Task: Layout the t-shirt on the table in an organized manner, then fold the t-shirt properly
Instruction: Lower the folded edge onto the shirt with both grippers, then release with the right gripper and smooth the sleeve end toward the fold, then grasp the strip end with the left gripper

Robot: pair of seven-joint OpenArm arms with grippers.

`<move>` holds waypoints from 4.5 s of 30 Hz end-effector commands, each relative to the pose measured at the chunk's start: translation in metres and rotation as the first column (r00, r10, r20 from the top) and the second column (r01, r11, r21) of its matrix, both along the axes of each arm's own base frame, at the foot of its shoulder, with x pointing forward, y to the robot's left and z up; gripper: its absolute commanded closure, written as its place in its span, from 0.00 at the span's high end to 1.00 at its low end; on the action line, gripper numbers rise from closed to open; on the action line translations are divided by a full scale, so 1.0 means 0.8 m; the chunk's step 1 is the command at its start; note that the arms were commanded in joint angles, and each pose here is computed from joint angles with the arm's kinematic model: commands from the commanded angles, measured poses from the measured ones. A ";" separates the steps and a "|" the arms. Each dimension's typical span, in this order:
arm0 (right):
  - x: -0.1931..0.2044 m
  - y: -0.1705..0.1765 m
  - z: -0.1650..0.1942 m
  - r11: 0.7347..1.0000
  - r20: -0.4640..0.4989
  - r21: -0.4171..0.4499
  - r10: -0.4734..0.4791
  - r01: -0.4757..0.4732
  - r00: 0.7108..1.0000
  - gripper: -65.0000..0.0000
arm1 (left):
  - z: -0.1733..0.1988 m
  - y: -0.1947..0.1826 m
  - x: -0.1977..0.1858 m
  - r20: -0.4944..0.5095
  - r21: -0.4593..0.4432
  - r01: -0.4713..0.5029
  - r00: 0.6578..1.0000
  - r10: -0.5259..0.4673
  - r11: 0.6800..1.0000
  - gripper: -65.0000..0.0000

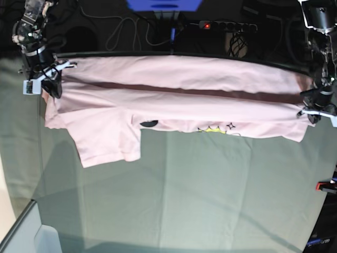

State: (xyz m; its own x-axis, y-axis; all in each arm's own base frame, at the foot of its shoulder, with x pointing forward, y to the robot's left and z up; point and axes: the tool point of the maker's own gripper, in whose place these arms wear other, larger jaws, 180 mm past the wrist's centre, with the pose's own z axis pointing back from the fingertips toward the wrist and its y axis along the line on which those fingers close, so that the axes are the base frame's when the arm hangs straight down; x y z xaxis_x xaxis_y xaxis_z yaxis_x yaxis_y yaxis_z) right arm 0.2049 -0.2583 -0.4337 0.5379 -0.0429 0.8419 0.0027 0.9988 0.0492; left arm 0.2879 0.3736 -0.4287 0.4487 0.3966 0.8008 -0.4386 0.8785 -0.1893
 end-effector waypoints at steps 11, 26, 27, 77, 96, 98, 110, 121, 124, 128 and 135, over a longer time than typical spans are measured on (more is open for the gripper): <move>-0.004 -0.012 -0.010 0.999 0.002 0.022 -0.026 0.026 1.000 0.00 | 0.010 0.017 0.006 0.026 0.019 -0.023 0.999 0.023 1.000 0.01; -0.030 -0.019 -0.014 1.000 -0.044 -0.006 -0.016 0.016 0.999 0.06 | -0.005 -0.003 0.002 0.019 -0.023 -0.027 0.999 0.028 0.999 0.44; -0.035 -0.019 -0.014 1.000 -0.051 -0.011 -0.012 0.012 0.999 0.10 | -0.006 -0.004 0.002 0.019 -0.025 -0.027 0.999 0.028 0.999 0.47; 0.212 0.027 -0.015 0.986 -0.011 -0.029 0.162 -0.162 0.987 0.00 | 0.007 0.028 -0.018 0.058 -0.032 -0.132 0.989 0.134 0.991 0.55; 0.048 0.024 0.056 0.977 0.074 -0.209 0.051 -0.035 0.996 0.00 | 0.019 0.030 -0.003 0.088 -0.029 -0.129 0.987 0.131 0.991 0.55; 0.033 0.011 0.051 0.979 0.058 -0.206 0.009 0.003 0.998 0.00 | 0.025 0.038 -0.002 0.090 -0.014 -0.127 0.988 0.128 0.992 0.55; -0.028 0.011 0.018 0.993 0.015 -0.055 -0.100 0.101 0.995 0.00 | 0.024 0.036 -0.001 0.091 -0.017 -0.128 0.987 0.129 0.992 0.77; -0.042 0.018 -0.008 0.994 -0.038 -0.015 -0.110 0.109 0.993 0.24 | 0.019 0.032 -0.005 0.080 -0.020 -0.121 0.989 0.122 0.992 0.79; -0.049 0.019 -0.011 0.994 -0.053 -0.016 -0.107 0.106 0.993 0.38 | 0.017 0.030 -0.006 0.078 -0.024 -0.121 0.989 0.122 0.992 0.79; -0.051 0.019 -0.012 0.994 -0.056 -0.016 -0.107 0.106 0.993 0.41 | 0.008 0.015 -0.010 0.074 -0.047 -0.086 0.993 0.090 0.995 0.78; -0.051 0.019 -0.012 0.994 -0.056 -0.016 -0.107 0.106 0.993 0.41 | -0.009 -0.011 -0.023 0.062 -0.081 -0.008 0.998 0.013 0.997 0.78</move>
